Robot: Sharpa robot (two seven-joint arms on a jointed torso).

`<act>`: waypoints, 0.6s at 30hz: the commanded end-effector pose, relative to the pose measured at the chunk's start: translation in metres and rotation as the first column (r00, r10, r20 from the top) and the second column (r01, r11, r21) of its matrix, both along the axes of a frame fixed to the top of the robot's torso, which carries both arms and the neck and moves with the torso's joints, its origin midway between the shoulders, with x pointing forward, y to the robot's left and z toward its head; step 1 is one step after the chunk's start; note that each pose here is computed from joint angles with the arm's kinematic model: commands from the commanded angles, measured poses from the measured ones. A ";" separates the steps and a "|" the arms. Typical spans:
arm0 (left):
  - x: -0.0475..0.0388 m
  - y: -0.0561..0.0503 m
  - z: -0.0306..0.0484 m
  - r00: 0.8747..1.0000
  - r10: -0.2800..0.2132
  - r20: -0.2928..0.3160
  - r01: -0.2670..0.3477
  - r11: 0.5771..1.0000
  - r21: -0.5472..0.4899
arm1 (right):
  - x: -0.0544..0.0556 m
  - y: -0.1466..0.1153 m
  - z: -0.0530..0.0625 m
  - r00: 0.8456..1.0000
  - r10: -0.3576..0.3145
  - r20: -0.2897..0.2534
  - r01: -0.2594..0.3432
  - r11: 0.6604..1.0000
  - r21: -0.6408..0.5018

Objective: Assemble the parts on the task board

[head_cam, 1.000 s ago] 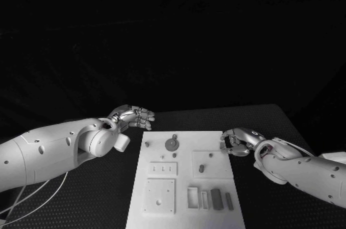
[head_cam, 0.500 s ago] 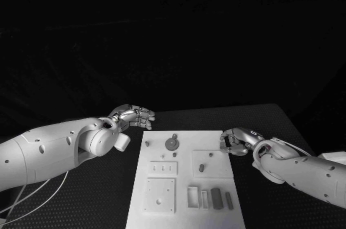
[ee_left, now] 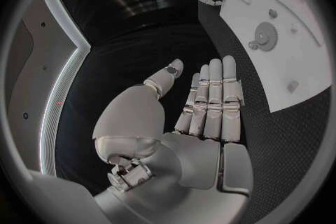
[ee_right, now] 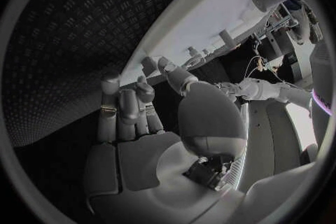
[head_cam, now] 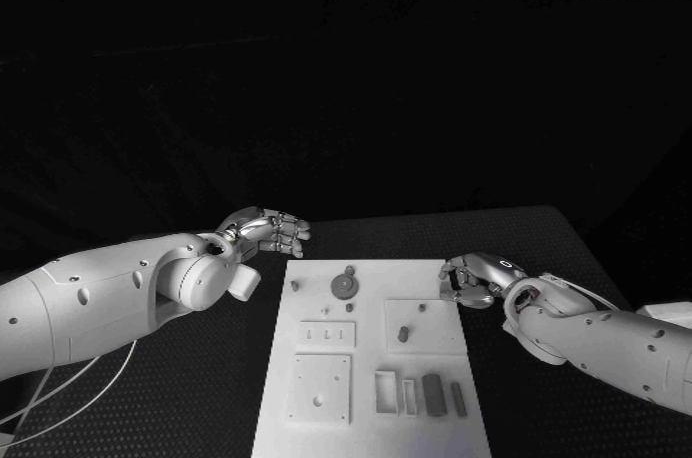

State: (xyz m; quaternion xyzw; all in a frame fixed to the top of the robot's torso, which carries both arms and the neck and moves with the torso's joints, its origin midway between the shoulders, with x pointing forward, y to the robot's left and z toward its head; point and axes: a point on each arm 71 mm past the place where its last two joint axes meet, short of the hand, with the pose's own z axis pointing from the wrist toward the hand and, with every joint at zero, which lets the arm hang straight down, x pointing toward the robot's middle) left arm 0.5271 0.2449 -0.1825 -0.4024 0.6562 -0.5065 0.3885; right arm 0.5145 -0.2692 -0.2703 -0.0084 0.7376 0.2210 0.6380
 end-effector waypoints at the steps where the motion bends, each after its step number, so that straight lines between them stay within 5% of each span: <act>1: -0.0007 -0.003 0.0010 1.000 -0.021 0.005 0.021 1.000 -0.010 | 0.000 0.001 -0.001 1.000 0.008 0.004 -0.007 1.000 -0.002; 18: -0.0008 -0.002 0.0009 1.000 -0.018 0.004 0.018 1.000 -0.008 | 0.000 0.000 -0.003 1.000 0.010 -0.005 -0.010 1.000 -0.015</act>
